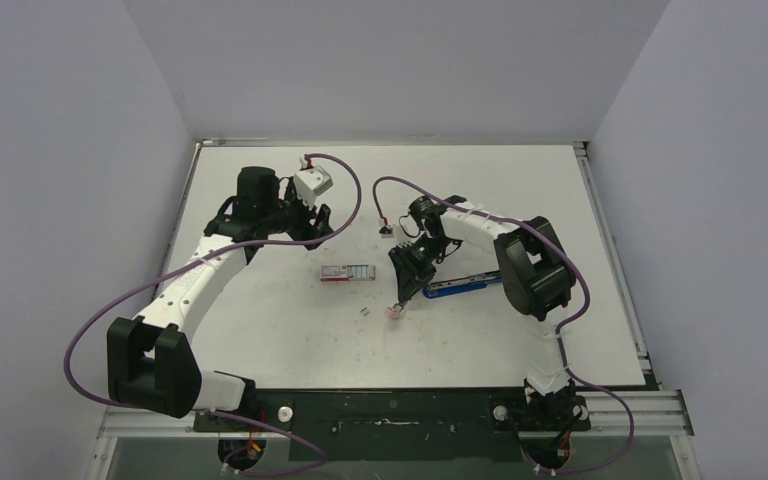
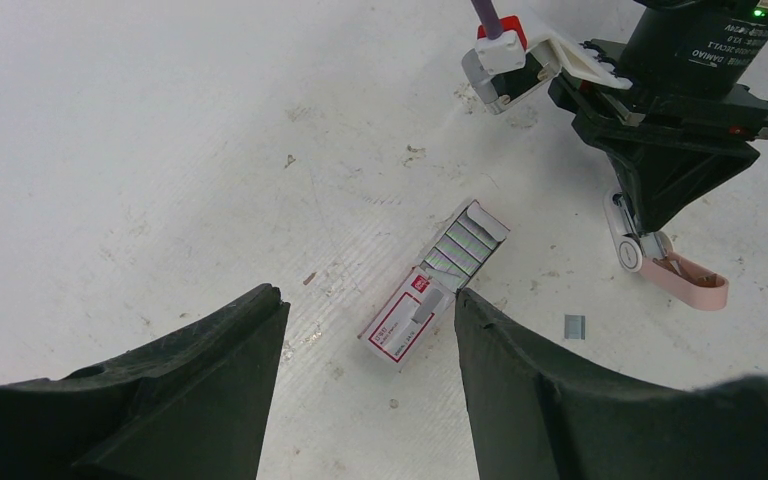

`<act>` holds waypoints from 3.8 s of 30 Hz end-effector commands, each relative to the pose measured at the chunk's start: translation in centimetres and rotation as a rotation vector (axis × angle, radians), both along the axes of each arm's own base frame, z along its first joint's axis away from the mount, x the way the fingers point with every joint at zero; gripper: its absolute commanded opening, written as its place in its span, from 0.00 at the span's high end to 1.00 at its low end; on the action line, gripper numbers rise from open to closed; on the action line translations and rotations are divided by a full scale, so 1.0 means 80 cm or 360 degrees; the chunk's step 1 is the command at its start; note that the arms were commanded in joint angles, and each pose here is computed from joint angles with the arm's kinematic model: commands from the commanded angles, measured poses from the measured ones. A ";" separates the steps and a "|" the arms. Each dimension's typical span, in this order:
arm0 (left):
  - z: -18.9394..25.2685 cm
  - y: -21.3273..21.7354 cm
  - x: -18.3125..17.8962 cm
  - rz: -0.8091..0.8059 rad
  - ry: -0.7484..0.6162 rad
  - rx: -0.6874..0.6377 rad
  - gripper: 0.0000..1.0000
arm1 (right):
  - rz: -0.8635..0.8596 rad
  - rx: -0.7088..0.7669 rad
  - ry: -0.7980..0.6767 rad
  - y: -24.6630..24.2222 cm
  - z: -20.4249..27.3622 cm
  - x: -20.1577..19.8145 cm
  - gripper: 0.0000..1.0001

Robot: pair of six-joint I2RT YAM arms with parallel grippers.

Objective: Load the staples into the stapler
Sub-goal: Install the staple into the stapler.

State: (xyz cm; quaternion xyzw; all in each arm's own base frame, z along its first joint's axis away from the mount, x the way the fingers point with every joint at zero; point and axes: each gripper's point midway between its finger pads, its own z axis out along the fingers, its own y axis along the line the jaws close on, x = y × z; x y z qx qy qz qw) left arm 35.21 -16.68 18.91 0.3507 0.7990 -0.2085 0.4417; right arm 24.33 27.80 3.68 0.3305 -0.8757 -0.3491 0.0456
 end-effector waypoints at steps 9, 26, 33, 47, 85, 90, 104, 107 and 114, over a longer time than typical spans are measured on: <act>0.030 -0.005 0.004 -0.0021 -0.0109 -0.0072 0.39 | 0.0042 -0.0006 -0.0255 0.001 0.030 0.025 0.81; 0.031 -0.004 0.004 -0.0019 -0.0107 -0.0076 0.40 | 0.0056 -0.0007 -0.0305 0.003 0.037 0.030 0.81; 0.031 -0.004 0.004 -0.0017 -0.0105 -0.0077 0.39 | 0.0062 -0.0007 -0.0324 0.003 0.040 0.031 0.80; 0.031 -0.005 0.003 -0.0023 -0.0106 -0.0082 0.40 | 0.0085 -0.0015 -0.0389 0.002 0.047 0.033 0.80; 0.031 -0.005 0.003 -0.0024 -0.0105 -0.0083 0.40 | 0.0212 -0.0115 -0.0617 0.007 0.047 0.024 0.79; 0.030 -0.005 0.003 -0.0025 -0.0100 -0.0087 0.40 | 0.0225 -0.0138 -0.0662 0.005 0.046 0.025 0.79; 0.033 -0.005 0.004 -0.0016 -0.0104 -0.0096 0.39 | 0.0264 -0.0173 -0.0695 0.003 0.040 0.019 0.79; 0.035 -0.004 0.005 -0.0012 -0.0107 -0.0098 0.39 | 0.0264 -0.0177 -0.0703 0.003 0.039 0.020 0.79; 0.035 -0.003 0.004 -0.0008 -0.0106 -0.0099 0.39 | 0.0263 -0.0196 -0.0727 0.002 0.037 0.025 0.79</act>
